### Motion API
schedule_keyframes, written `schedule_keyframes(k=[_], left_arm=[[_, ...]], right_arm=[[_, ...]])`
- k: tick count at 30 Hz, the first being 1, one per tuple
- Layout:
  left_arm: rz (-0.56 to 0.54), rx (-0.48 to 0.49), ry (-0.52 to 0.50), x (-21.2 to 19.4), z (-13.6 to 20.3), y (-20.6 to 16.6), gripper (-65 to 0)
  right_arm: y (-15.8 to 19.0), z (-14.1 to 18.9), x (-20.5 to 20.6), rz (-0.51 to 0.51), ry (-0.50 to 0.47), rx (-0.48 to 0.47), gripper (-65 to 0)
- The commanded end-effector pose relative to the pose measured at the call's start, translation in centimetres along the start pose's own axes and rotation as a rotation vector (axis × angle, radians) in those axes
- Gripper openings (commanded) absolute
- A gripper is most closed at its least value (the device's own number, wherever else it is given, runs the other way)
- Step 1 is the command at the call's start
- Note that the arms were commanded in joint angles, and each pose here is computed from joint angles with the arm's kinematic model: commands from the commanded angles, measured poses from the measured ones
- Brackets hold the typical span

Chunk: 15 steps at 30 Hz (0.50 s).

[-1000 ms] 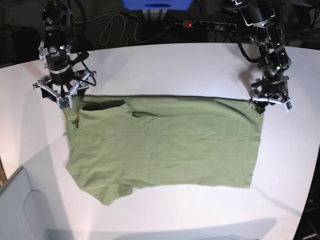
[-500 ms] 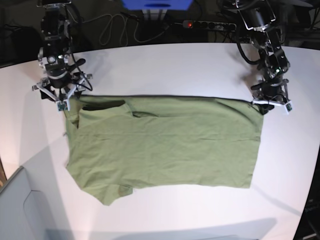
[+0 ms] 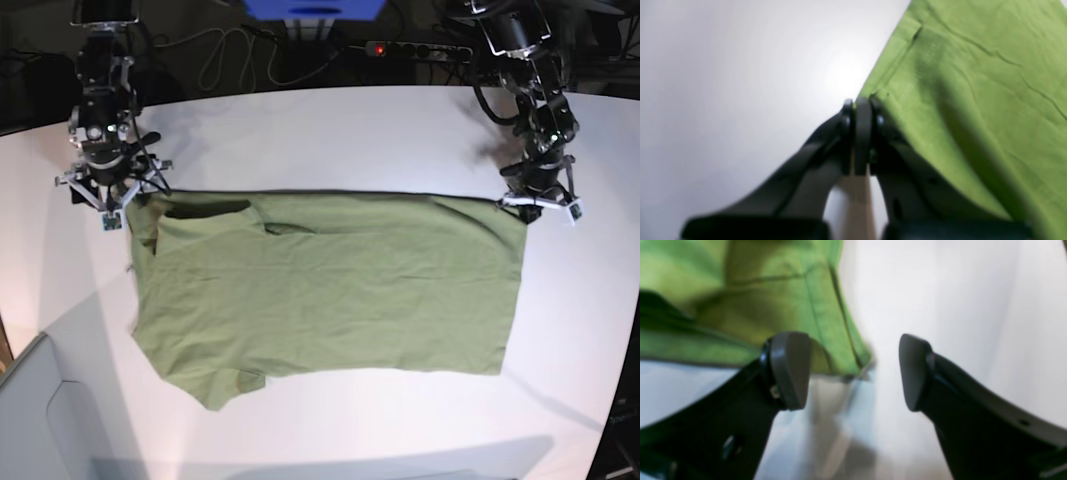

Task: Fold the T-shirt properly
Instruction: 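Hold the lifted shoulder edge with both grippers, adjusting the grip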

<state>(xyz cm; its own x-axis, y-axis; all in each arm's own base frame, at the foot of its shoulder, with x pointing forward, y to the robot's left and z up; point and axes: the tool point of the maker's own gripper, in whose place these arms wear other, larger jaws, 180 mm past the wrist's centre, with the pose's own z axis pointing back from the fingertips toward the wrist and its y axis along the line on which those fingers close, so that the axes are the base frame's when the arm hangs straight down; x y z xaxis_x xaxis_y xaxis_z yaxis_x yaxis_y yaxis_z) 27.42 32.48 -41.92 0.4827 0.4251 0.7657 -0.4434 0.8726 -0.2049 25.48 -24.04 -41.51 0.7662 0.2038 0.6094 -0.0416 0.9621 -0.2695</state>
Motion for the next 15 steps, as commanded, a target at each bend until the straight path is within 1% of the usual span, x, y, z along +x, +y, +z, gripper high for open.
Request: schedule_keyframes(k=[1,4,6,7,9,14,15], left_arm=[[-0.011,0.018,0.044,-0.8,0.1,0.5,-65.0],[-0.011,0.018,0.045,-0.8,0.2,0.6,-65.0],[-0.011,0.018,0.045,-0.8,0.2,0.6,-65.0],[-0.012,0.019,0.047,-0.9,0.2,0.6,-65.0],[-0.014,0.02,0.047,-0.9,0.2,0.6,-65.0],[-0.016,0.025,0.059,-1.5,0.4,0.9,-65.0],[-0.017,0.025,0.058,-1.4,0.4,0.9,-65.0]], right_arm=[[-0.5,0.1,0.9,0.012,-0.027,-0.006,-24.8],[-0.1,-0.3,0.1,0.027,-0.004,0.017,-25.2],[0.7,-0.3,-0.1,0.069,0.0,0.066,-29.5],[1.2,-0.3,-0.2,0.094,0.004,0.095,-33.2],[2.1,-0.1,-0.6,0.141,0.016,0.144,-42.7],[2.3,-0.1,-0.7,0.151,0.02,0.155,-64.0],[2.3,-0.1,-0.7,0.151,0.02,0.155,-65.0]])
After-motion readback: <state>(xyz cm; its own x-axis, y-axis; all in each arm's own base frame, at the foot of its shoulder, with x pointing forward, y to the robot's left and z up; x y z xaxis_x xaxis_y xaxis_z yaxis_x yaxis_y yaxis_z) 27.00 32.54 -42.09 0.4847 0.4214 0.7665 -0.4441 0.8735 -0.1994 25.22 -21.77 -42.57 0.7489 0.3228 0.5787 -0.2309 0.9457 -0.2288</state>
